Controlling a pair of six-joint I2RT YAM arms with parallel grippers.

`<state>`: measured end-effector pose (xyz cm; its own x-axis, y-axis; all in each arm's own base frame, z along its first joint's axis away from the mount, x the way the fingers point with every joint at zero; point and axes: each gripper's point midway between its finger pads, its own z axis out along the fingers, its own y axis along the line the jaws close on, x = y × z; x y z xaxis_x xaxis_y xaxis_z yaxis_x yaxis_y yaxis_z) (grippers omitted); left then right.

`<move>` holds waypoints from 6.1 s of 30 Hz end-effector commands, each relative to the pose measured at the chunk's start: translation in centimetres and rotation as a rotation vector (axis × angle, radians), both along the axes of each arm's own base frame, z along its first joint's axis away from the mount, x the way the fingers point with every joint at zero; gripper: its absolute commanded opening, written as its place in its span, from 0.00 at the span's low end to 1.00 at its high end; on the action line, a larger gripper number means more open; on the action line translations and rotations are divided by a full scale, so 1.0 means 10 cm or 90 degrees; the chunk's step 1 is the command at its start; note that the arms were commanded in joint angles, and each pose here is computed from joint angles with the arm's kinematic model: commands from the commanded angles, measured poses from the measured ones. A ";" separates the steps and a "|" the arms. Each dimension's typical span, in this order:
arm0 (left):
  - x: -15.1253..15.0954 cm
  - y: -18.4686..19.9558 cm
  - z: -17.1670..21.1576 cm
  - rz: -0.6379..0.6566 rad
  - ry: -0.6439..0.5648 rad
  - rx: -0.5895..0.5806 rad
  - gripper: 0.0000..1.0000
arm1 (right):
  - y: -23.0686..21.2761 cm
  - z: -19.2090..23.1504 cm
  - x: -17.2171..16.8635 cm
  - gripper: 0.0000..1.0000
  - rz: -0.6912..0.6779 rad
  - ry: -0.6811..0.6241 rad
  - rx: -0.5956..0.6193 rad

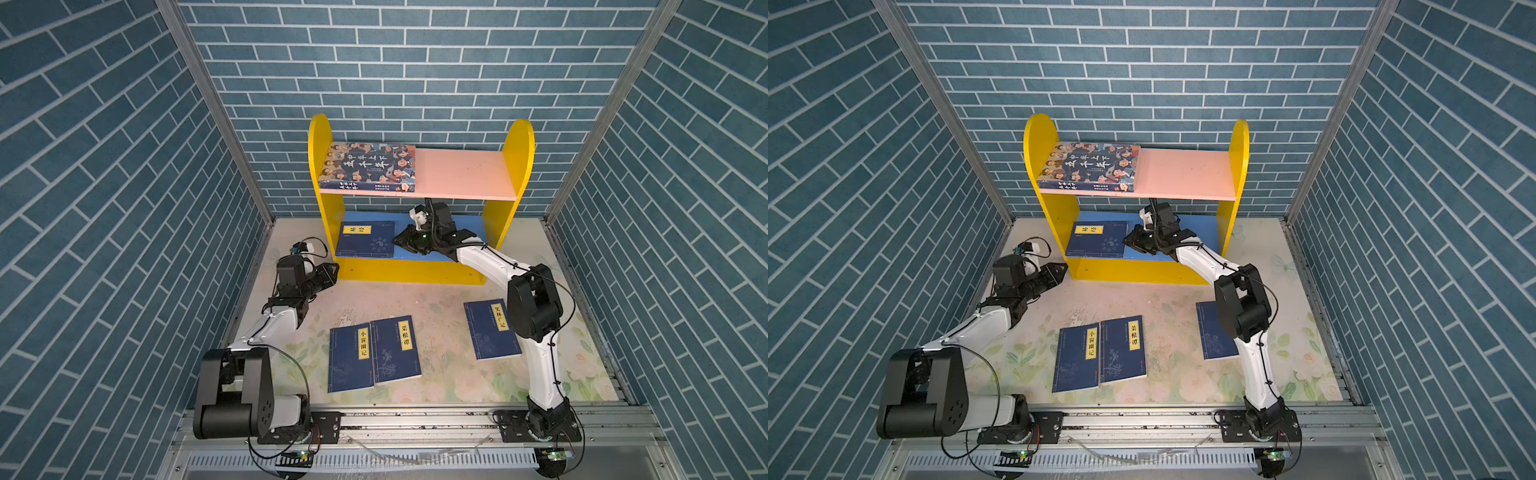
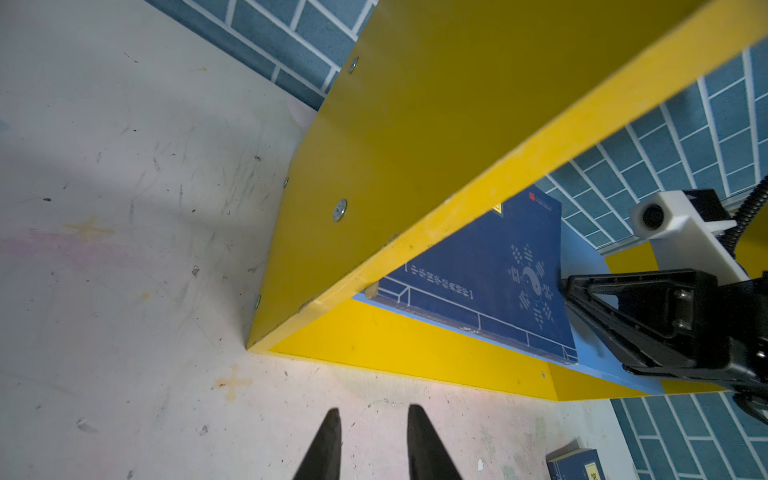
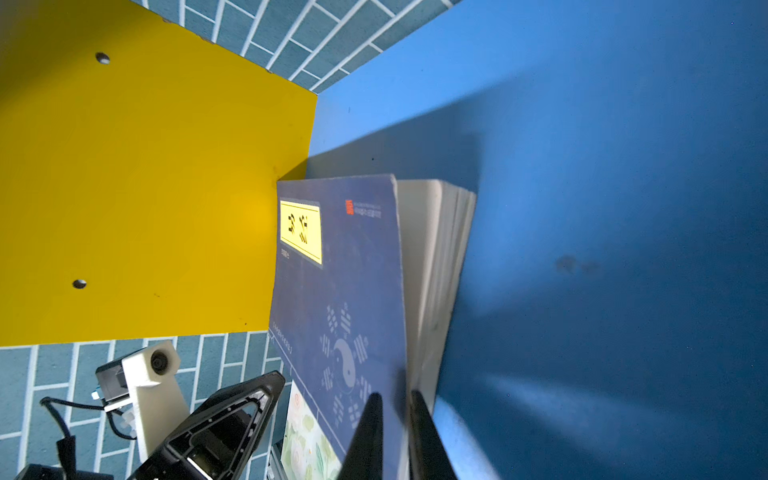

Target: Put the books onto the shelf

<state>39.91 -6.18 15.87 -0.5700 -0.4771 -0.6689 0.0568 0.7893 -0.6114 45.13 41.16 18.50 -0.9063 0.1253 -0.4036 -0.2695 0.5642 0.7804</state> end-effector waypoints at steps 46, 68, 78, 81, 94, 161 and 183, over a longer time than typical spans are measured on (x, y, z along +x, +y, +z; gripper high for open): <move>-1.04 -0.67 0.26 -0.328 0.122 -0.112 0.56 | -0.91 0.17 -1.46 0.41 0.072 -0.014 -0.018; -1.79 -1.95 0.18 -0.720 0.080 0.016 0.70 | -3.07 -0.83 -2.11 0.73 -0.328 0.038 -0.325; -1.49 -2.12 0.00 -0.640 0.069 0.085 0.81 | -3.70 -1.18 -1.88 0.78 -0.470 0.096 -0.301; -1.56 -2.10 -0.06 -0.631 0.079 0.064 0.81 | -3.81 -1.26 -1.84 0.78 -0.485 0.109 -0.299; -1.49 -1.86 -0.21 -0.577 0.086 0.109 0.83 | -3.78 -1.40 -1.76 0.79 -0.418 0.142 -0.296; -1.45 -2.79 -0.82 -0.621 0.167 0.008 0.82 | -3.00 -1.59 -2.01 0.76 -0.234 0.181 -0.315; -1.47 -3.02 -1.14 -0.647 0.180 0.018 0.79 | -2.58 -1.63 -2.18 0.72 -0.102 0.185 -0.216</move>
